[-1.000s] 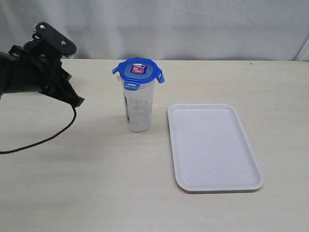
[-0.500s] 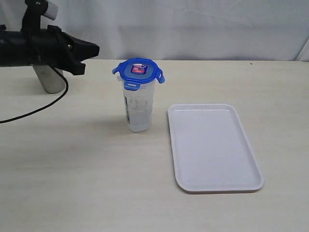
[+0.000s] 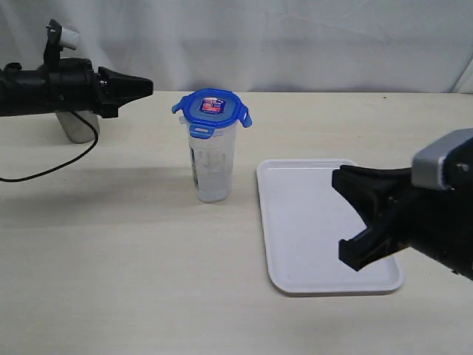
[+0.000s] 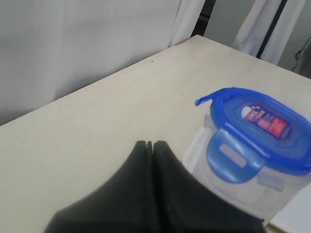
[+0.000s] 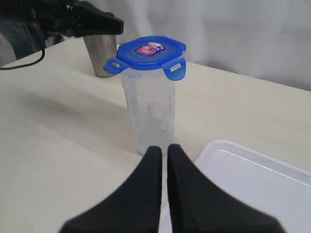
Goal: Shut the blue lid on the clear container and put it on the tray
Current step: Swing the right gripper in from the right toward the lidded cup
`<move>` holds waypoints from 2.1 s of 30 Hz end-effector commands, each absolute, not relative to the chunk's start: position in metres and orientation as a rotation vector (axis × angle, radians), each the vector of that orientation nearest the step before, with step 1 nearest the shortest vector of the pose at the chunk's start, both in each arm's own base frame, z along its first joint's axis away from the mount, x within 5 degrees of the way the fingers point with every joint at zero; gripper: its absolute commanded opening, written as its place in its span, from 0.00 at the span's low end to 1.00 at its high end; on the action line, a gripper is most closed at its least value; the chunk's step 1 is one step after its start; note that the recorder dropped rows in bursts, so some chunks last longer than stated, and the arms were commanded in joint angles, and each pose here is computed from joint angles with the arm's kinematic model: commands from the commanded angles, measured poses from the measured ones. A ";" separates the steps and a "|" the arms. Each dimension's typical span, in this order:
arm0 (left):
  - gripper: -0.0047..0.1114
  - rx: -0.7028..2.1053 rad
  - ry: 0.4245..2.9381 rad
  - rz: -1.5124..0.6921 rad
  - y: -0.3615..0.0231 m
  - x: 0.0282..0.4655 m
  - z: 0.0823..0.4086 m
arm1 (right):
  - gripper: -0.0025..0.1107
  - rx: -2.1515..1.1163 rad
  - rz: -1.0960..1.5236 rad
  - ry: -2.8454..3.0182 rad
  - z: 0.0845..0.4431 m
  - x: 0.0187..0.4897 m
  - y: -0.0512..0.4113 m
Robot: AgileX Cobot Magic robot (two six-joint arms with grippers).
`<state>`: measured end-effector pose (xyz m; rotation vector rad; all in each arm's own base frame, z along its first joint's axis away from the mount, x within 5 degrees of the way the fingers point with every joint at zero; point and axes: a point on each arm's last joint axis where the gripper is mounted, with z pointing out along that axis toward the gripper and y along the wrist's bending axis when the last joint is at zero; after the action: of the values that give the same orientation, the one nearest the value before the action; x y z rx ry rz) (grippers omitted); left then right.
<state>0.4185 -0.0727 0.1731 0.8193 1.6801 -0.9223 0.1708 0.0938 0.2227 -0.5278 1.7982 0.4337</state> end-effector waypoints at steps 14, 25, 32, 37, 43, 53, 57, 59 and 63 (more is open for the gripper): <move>0.04 1.044 1.712 -0.762 -0.120 0.422 0.171 | 0.06 -0.685 0.417 1.924 0.192 0.204 0.115; 0.04 1.019 1.667 -0.857 -0.096 0.420 0.177 | 0.06 -0.665 0.379 1.991 0.192 0.210 0.114; 0.04 1.015 1.661 -0.859 -0.096 0.420 0.177 | 0.06 -0.739 0.411 2.048 0.199 0.230 0.128; 0.04 0.950 1.659 -0.833 -0.098 0.425 0.180 | 0.06 -0.806 0.540 2.016 0.212 0.253 0.141; 0.04 0.953 1.646 -0.851 -0.099 0.424 0.181 | 0.06 -0.767 0.694 2.064 0.214 0.295 0.126; 0.04 0.993 1.647 -0.860 -0.099 0.421 0.179 | 0.06 -0.858 0.696 2.016 0.193 0.309 0.124; 0.04 0.996 1.659 -0.845 -0.107 0.421 0.177 | 0.06 -0.917 0.733 1.961 0.195 0.306 0.127; 0.04 1.001 1.690 -0.804 -0.115 0.422 0.174 | 0.06 -0.918 0.737 1.958 0.195 0.306 0.127; 0.04 1.015 1.751 -0.714 -0.132 0.423 0.168 | 0.06 -0.914 0.750 1.949 0.197 0.307 0.128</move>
<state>0.4222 -0.1221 0.1710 0.9949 1.7390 -0.7757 0.3050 0.1288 0.1941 -0.9169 1.9714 0.7346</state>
